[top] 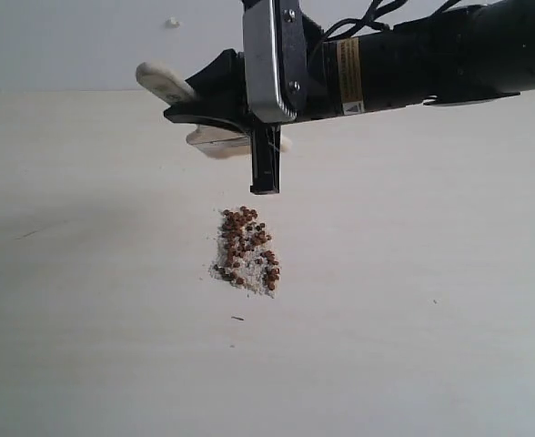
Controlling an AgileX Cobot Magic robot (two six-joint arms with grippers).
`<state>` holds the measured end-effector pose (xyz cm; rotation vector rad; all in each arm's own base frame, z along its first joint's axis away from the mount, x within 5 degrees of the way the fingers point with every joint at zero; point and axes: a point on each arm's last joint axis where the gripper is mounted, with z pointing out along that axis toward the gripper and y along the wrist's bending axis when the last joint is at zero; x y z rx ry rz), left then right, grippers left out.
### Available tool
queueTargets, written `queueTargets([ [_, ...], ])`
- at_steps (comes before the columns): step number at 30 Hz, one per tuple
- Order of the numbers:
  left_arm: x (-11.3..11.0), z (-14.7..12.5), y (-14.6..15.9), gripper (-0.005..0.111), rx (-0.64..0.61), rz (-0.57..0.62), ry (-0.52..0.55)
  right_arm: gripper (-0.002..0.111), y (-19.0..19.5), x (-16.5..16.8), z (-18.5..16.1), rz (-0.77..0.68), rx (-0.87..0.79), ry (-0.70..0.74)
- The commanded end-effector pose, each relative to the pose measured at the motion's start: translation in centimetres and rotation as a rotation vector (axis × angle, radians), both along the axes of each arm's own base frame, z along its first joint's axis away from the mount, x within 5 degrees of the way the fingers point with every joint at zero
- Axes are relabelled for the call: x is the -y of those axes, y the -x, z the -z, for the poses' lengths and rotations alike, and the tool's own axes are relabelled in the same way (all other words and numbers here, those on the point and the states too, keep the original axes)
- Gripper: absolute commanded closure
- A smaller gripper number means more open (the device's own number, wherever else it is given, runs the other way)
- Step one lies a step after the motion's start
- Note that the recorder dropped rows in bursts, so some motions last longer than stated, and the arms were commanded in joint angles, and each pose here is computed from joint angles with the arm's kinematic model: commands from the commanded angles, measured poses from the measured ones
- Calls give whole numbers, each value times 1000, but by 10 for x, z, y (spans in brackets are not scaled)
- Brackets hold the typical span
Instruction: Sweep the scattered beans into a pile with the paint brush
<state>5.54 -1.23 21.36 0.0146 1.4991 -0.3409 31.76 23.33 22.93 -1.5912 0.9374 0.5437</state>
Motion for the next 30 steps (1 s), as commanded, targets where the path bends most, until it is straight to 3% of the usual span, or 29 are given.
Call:
queueTargets([
  [1,0,1,0,107,-1,4,6,108,-7,-3,27,-34,31,19],
  [12,0,1,0,107,-1,4,6,108,-40,-15,67,-71,3,27],
  [21,0,1,0,107,-1,4,6,108,-61,4,84,-121,-249,-77],
  [30,0,1,0,107,-1,4,6,108,-56,7,94,-140,-420,1],
])
